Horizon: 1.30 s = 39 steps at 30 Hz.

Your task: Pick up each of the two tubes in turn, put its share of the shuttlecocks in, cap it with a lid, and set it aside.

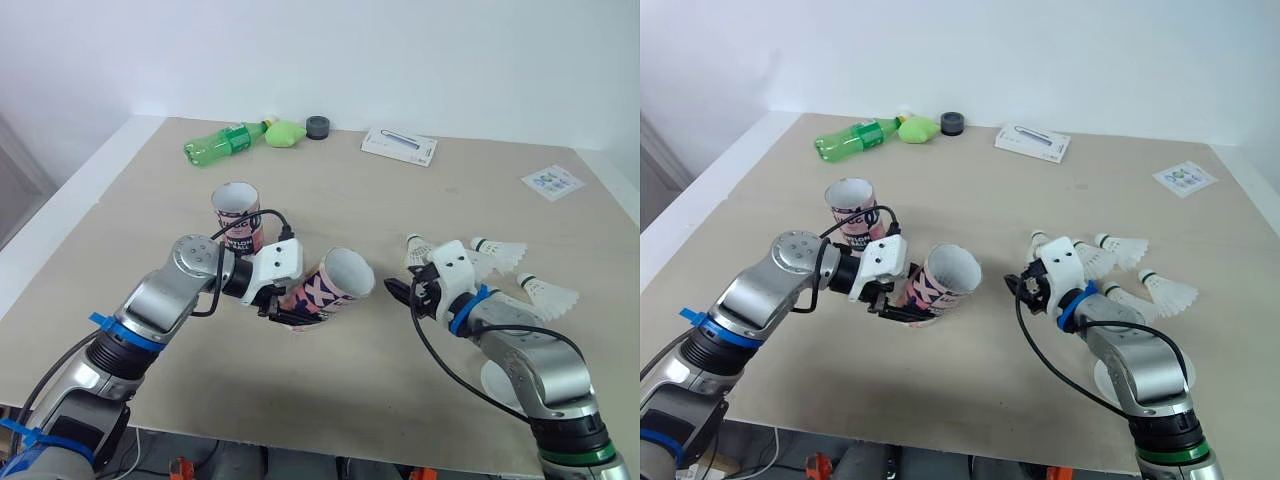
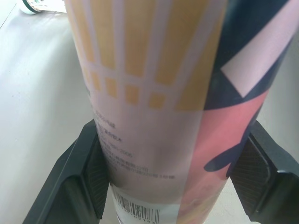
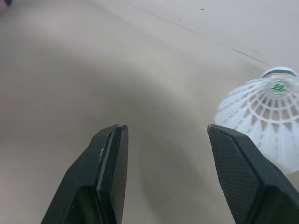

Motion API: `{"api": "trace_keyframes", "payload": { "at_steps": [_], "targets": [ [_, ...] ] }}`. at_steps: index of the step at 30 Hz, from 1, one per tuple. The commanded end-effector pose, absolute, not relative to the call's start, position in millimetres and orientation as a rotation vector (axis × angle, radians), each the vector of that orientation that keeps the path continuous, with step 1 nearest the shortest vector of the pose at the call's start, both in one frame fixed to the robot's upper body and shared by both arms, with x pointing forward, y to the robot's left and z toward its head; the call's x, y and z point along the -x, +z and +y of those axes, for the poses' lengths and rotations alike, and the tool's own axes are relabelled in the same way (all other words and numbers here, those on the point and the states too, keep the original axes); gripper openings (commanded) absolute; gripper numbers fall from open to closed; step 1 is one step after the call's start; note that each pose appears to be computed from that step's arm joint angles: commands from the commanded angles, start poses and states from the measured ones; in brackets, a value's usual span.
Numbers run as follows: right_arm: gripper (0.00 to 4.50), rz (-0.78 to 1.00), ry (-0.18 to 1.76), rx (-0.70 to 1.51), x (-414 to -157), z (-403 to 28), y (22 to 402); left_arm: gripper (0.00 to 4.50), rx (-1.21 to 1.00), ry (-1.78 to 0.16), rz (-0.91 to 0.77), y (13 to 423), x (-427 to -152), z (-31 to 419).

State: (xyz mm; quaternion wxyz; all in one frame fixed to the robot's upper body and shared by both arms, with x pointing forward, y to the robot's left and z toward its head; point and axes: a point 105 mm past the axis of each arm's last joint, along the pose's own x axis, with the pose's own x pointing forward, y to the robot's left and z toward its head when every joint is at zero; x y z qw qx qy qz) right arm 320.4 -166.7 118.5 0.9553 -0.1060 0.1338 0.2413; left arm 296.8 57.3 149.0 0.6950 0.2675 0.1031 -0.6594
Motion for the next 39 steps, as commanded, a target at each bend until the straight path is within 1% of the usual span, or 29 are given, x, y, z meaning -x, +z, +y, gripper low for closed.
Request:
{"api": "trace_keyframes", "payload": {
  "at_steps": [1,8,13,23,25,26,27,28,29,31,37,39],
  "targets": [
    [2.97,0.205,0.461,0.231,-326,-172,137,3.13,-0.597,-1.449,0.264,141,-298,62],
    [2.97,0.197,0.411,0.279,-346,-168,130,3.13,-0.592,-1.448,0.257,142,-297,60],
    [2.97,0.212,0.36,0.318,-358,-175,124,3.13,-0.592,-1.436,0.257,145,-298,62],
    [2.97,0.18,0.337,0.328,-378,-163,128,3.13,-0.583,-1.413,0.258,146,-297,64],
    [2.45,0.177,0.343,0.335,-379,-159,127,3.13,-0.582,-1.408,0.259,147,-297,64],
    [2.27,0.18,0.341,0.34,-380,-158,125,3.13,-0.582,-1.407,0.259,147,-297,64],
    [1.7,0.18,0.338,0.349,-381,-159,123,3.13,-0.581,-1.405,0.259,147,-297,64],
    [1.39,0.18,0.334,0.366,-381,-160,122,3.13,-0.581,-1.404,0.258,147,-297,64],
    [0.75,0.18,0.332,0.378,-382,-161,122,3.13,-0.58,-1.403,0.258,147,-297,64],
    [0.12,0.18,0.321,0.377,-382,-164,121,3.13,-0.578,-1.401,0.258,147,-297,64],
    [0.12,0.137,0.315,0.395,-382,-165,130,3.13,-0.574,-1.4,0.257,147,-297,63],
    [0.12,0.064,0.326,0.396,-382,-161,143,3.13,-0.574,-1.4,0.256,146,-298,62]
  ]
}}
